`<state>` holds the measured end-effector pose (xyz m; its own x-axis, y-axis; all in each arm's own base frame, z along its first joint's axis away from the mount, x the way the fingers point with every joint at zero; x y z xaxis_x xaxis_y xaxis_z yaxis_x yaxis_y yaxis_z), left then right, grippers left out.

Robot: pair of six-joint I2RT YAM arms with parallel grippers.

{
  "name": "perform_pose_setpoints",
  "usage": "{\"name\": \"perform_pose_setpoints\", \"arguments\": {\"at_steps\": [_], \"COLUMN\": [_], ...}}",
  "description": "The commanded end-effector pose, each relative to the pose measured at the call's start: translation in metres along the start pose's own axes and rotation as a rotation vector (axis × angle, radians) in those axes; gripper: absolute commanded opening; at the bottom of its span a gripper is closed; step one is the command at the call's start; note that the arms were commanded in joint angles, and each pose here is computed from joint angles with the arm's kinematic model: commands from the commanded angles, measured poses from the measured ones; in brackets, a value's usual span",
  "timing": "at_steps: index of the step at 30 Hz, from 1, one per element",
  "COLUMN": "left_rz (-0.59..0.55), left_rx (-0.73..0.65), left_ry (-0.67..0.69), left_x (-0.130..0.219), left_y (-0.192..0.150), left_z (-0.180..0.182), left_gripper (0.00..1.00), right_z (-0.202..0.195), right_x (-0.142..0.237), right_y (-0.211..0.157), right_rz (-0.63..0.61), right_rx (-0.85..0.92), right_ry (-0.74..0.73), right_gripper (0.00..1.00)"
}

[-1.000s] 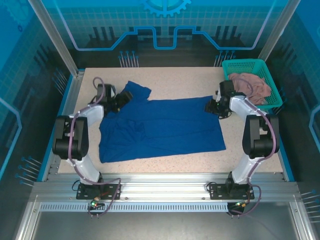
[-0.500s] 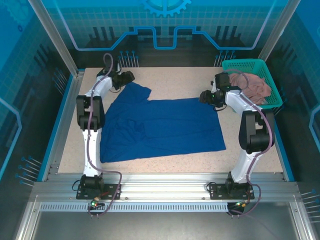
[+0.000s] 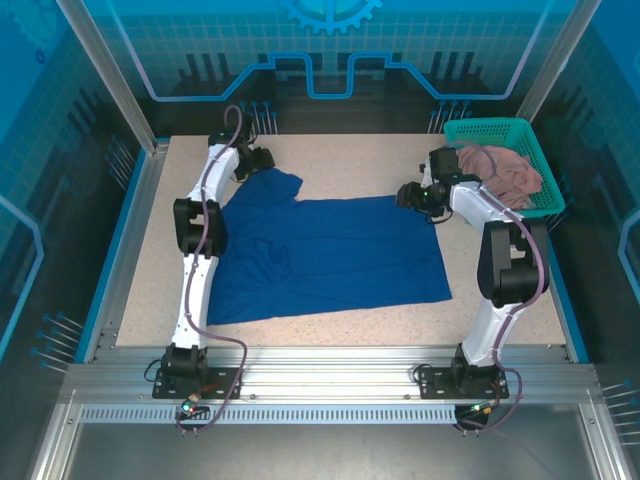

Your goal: Fold the inside-out t-shirt

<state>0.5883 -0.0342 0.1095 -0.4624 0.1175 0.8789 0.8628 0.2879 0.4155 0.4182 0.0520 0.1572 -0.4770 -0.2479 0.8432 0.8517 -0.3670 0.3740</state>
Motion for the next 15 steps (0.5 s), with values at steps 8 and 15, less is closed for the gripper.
{"name": "perform_pose_setpoints", "arguments": {"at_steps": [8, 15], "left_rz": [0.085, 0.083], "left_rx": [0.066, 0.065], "left_ry": [0.020, -0.007], "left_x": [-0.048, -0.047], "left_y": [-0.023, -0.022], "left_z": [0.005, 0.006], "left_gripper": [0.50, 0.24], "right_z": [-0.002, -0.012], "right_x": [-0.018, -0.041], "right_y": [-0.006, 0.020], "right_rz": [0.043, 0.023], "right_rx": [-0.012, -0.042], "right_ry": [0.012, -0.173], "right_gripper": [0.61, 0.61]}}
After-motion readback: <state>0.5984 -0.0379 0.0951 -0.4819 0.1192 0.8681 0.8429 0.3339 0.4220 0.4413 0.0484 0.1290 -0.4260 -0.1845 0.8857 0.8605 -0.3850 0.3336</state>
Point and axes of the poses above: each hand's point on the last joint's axis, 136 mm out from that joint toward the fingers, its own x axis back along the fingers, its own z axis along the line the jaws close on, y = z × x, the point moved 8 cm from there along x, back along the fingers, and after that the axes turned 7 degrees about -x, right-handed, at the moved point
